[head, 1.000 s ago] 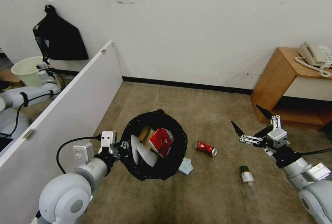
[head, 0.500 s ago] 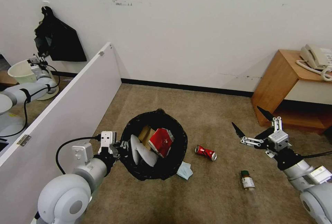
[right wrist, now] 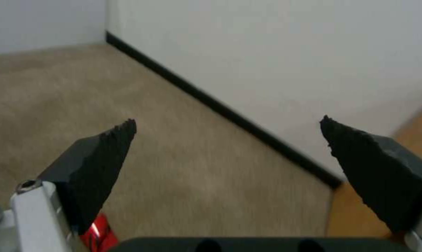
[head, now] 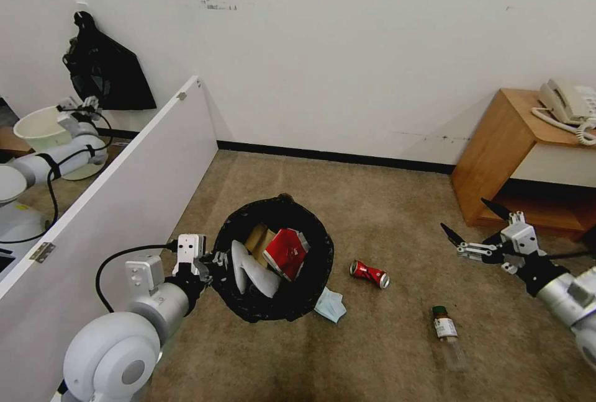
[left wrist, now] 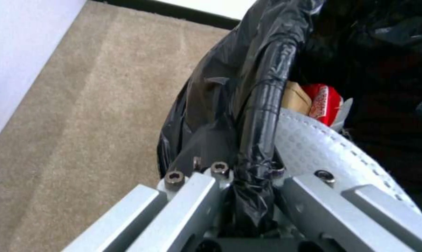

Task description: Pick up the trash bin and place the garbage on the floor into it.

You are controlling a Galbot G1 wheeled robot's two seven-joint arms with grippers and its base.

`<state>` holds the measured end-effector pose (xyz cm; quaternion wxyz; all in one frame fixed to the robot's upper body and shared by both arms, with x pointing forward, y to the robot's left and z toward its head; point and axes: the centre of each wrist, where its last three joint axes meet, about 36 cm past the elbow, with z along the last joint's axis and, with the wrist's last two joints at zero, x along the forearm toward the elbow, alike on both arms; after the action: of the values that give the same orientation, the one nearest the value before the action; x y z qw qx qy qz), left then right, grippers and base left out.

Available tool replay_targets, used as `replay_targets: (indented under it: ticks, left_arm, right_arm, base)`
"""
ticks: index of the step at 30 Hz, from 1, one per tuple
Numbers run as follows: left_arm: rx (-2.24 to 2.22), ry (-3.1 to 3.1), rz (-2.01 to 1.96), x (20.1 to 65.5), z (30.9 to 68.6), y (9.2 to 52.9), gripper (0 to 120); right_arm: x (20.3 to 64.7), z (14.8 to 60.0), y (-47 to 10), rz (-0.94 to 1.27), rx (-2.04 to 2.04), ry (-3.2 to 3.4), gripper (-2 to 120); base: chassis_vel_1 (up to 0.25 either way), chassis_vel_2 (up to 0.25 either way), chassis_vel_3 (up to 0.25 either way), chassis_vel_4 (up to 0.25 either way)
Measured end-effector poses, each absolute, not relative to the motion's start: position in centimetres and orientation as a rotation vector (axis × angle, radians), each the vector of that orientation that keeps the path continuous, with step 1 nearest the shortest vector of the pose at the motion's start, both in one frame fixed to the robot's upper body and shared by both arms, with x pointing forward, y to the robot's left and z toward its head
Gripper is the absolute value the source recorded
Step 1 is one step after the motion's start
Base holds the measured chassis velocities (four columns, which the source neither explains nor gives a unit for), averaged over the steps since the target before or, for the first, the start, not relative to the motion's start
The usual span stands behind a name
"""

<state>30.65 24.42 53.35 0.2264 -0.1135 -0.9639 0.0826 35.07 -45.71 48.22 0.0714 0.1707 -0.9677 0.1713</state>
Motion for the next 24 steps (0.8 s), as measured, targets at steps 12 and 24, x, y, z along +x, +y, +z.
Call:
replay_targets:
  ticks: [12,24]
  left_arm:
    - [-0.286,-2.670,0.237,30.8,53.2,24.7,0]
    - [-0.281,-2.664,0.259,31.6,52.4,24.9,0]
  right_arm:
    - [41.2,46.5,-44.5,0.077,0.369,-2.532,100]
    - [41.1,46.8,-45.0,-0.064,0.229,-2.179,100]
  base:
    - [0.000,0.000,0.000,0.000]
    - [0.000,0.000,0.000,0.000]
